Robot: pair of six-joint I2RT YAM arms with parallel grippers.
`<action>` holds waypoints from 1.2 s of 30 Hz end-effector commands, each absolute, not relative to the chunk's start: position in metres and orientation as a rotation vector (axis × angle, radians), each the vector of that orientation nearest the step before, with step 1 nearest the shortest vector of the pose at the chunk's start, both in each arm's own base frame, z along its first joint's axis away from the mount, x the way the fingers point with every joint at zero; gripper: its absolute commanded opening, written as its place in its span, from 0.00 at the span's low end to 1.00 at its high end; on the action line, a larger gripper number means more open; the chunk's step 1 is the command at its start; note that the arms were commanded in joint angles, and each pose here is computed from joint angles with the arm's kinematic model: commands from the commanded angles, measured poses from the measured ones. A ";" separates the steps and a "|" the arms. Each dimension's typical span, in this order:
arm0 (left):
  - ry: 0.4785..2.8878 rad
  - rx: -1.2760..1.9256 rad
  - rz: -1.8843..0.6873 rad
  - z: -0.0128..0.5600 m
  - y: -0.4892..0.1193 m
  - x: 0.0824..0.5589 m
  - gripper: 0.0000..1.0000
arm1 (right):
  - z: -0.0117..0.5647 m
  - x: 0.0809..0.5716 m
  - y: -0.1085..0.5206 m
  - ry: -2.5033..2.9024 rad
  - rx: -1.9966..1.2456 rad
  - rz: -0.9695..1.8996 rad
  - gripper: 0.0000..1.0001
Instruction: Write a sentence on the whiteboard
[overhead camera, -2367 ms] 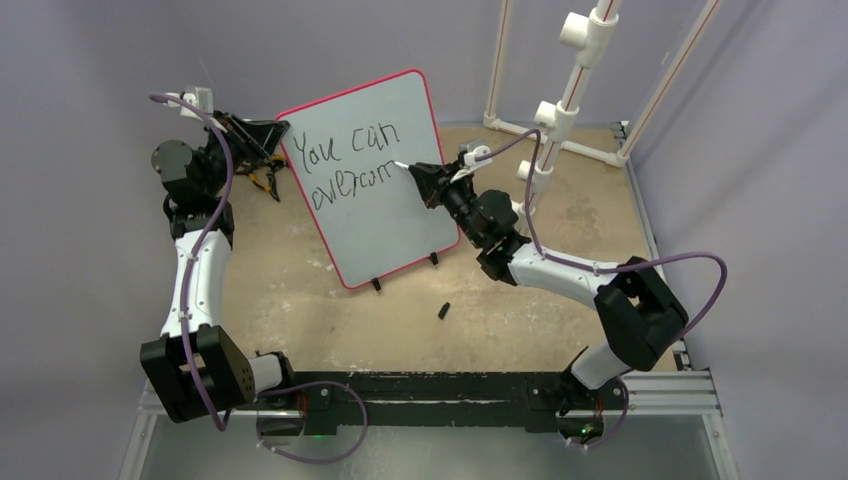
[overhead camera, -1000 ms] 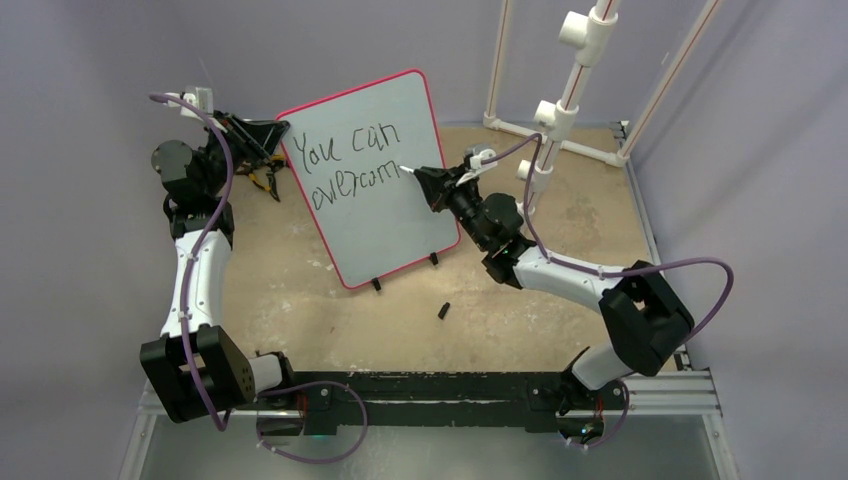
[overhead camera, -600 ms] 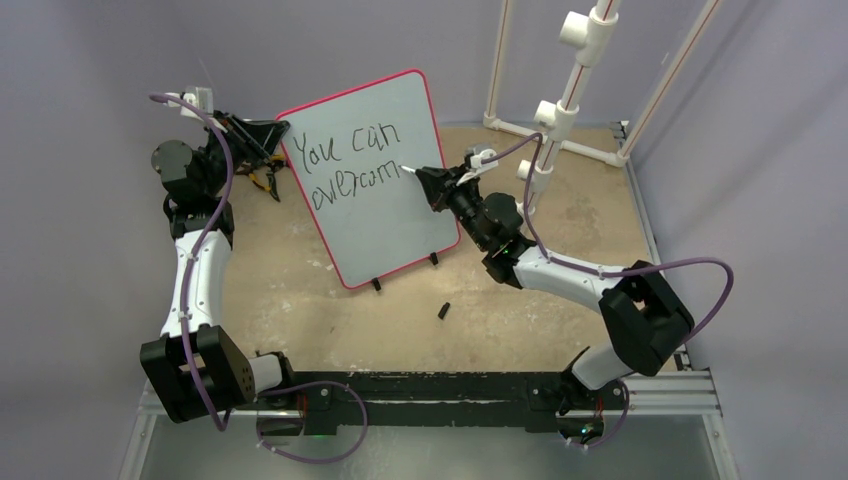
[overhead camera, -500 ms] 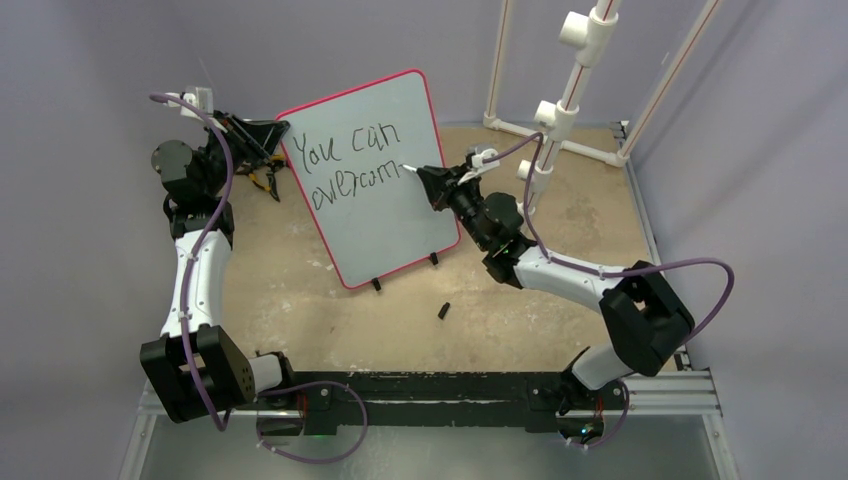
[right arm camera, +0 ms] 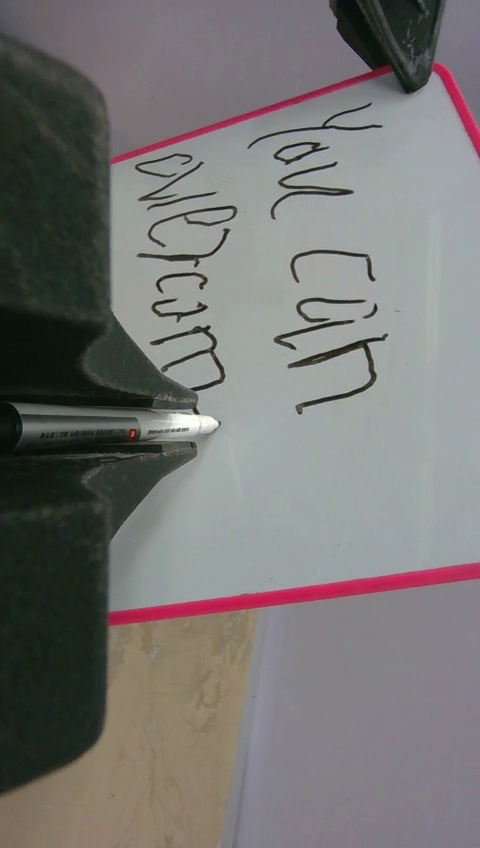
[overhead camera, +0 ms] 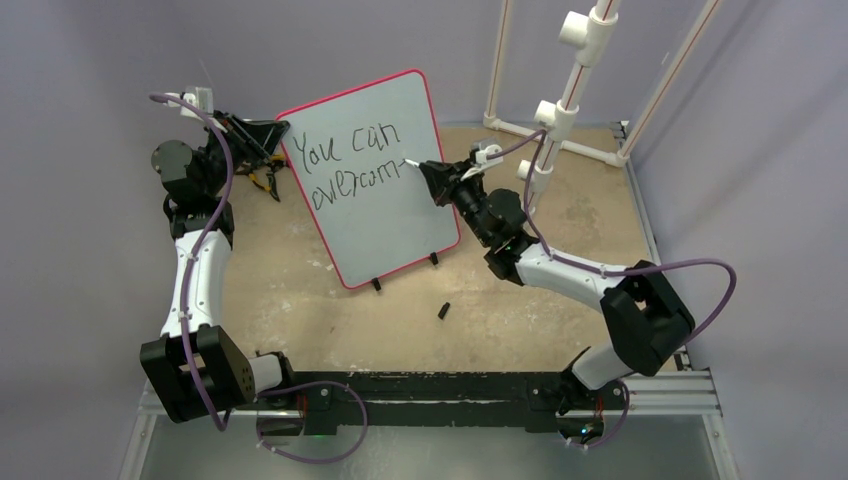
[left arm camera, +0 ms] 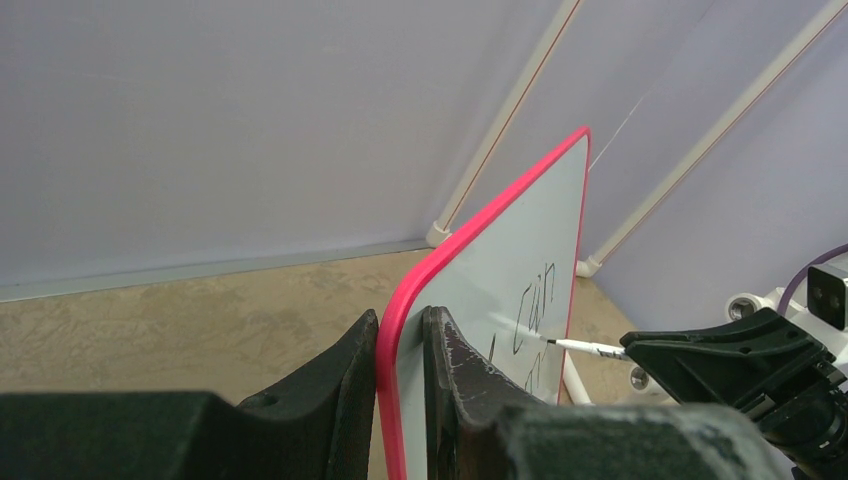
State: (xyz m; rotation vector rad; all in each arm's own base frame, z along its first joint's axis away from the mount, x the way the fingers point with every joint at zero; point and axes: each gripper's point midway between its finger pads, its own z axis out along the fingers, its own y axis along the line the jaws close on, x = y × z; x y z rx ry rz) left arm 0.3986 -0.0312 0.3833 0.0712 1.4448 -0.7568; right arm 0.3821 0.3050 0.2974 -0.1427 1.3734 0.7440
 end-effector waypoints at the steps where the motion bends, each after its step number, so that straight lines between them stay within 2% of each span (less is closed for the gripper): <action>1: 1.456 0.070 -0.767 0.378 -0.031 0.398 0.17 | 0.326 0.391 0.306 1.297 -0.139 0.774 0.00; 23: 1.454 0.073 -0.767 0.379 -0.031 0.398 0.17 | 0.275 0.378 0.305 1.413 -0.178 0.784 0.00; 36: 1.459 0.068 -0.769 0.376 -0.031 0.399 0.17 | 0.279 0.376 0.293 1.419 -0.153 0.738 0.00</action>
